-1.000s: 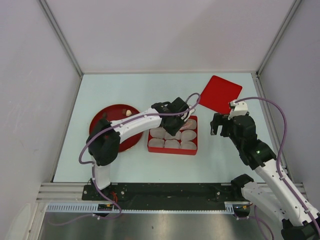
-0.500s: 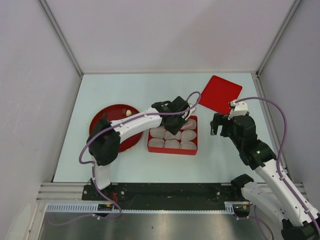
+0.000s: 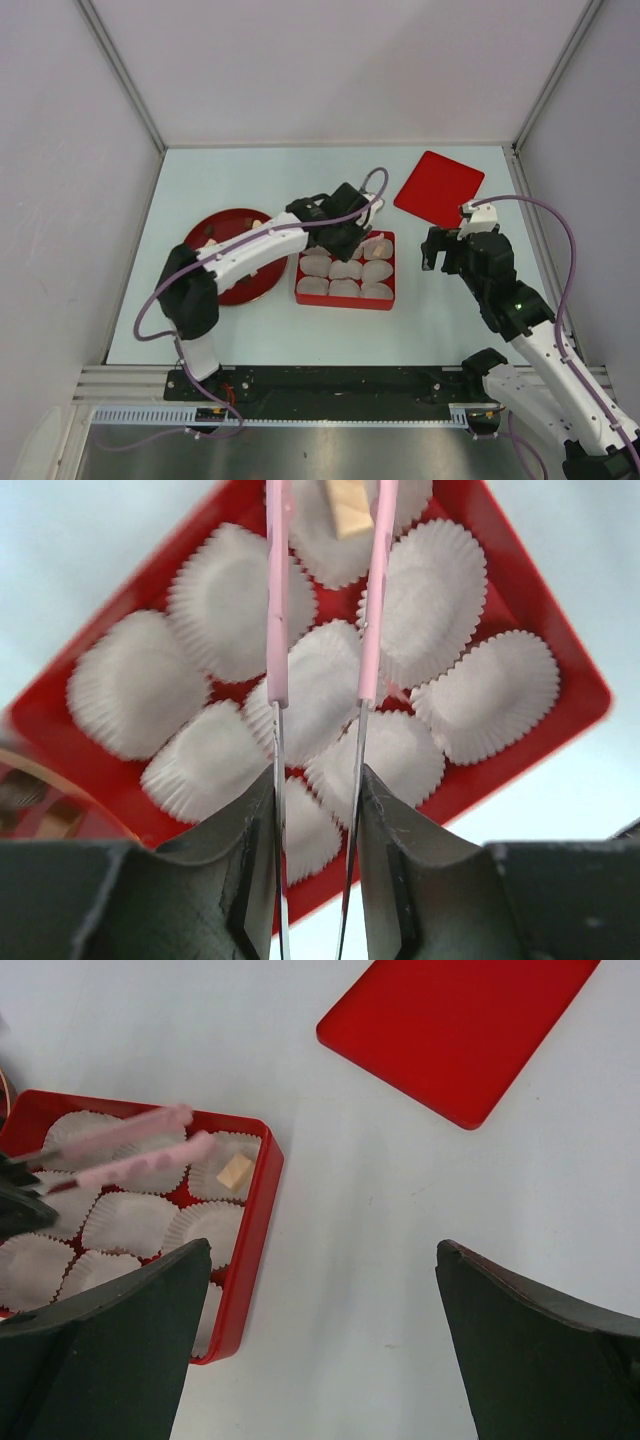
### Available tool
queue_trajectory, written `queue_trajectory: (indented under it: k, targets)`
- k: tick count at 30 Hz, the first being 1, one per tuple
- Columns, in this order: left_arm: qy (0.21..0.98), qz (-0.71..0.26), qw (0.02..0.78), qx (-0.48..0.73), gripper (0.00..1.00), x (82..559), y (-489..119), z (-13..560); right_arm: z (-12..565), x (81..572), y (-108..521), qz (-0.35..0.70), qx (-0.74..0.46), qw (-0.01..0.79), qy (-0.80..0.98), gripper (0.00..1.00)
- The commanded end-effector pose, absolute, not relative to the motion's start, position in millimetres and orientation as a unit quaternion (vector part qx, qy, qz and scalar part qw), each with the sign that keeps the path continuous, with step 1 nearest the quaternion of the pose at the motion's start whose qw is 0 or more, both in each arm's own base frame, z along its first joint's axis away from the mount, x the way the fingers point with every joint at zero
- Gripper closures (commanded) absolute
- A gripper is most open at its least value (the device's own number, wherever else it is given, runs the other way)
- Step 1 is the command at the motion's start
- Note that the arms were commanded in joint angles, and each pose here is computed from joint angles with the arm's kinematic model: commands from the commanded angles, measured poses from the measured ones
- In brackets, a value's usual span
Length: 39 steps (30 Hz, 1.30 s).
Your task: Pack the chocolate
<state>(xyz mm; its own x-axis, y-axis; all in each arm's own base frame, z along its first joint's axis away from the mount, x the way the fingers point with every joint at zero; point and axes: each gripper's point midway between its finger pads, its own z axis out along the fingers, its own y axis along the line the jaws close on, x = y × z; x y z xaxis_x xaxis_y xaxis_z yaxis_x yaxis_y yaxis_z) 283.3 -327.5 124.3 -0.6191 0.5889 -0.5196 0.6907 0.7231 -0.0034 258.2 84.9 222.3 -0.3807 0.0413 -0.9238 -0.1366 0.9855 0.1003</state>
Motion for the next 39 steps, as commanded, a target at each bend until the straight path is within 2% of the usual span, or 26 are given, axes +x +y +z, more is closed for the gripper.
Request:
queue_trajectory:
  k: [1, 11, 20, 27, 39]
  targets:
    - [0.89, -0.114, 0.34, 0.282, 0.64, 297.2, -297.0, 197.4, 232.7, 259.5, 83.6, 0.082, -0.028, 0.572, 0.816, 0.01]
    - [0.937, -0.05, 0.329, 0.107, 0.64, 286.3, -179.6, 184.9, 231.9, 259.8, 88.7, 0.092, -0.032, 0.569, 0.817, 0.01]
    - [0.95, 0.009, 0.311, 0.026, 0.64, 277.5, -96.8, 154.4, 229.8, 259.2, 93.4, 0.099, -0.038, 0.564, 0.819, 0.01]
    - [0.959, 0.033, 0.283, 0.0, 0.64, 280.1, -63.4, 123.9, 229.9, 260.1, 91.8, 0.095, -0.035, 0.565, 0.819, 0.01]
    - [0.969, 0.027, 0.246, 0.011, 0.64, 294.6, -59.1, 94.6, 230.7, 261.5, 84.9, 0.081, -0.024, 0.569, 0.818, 0.0]
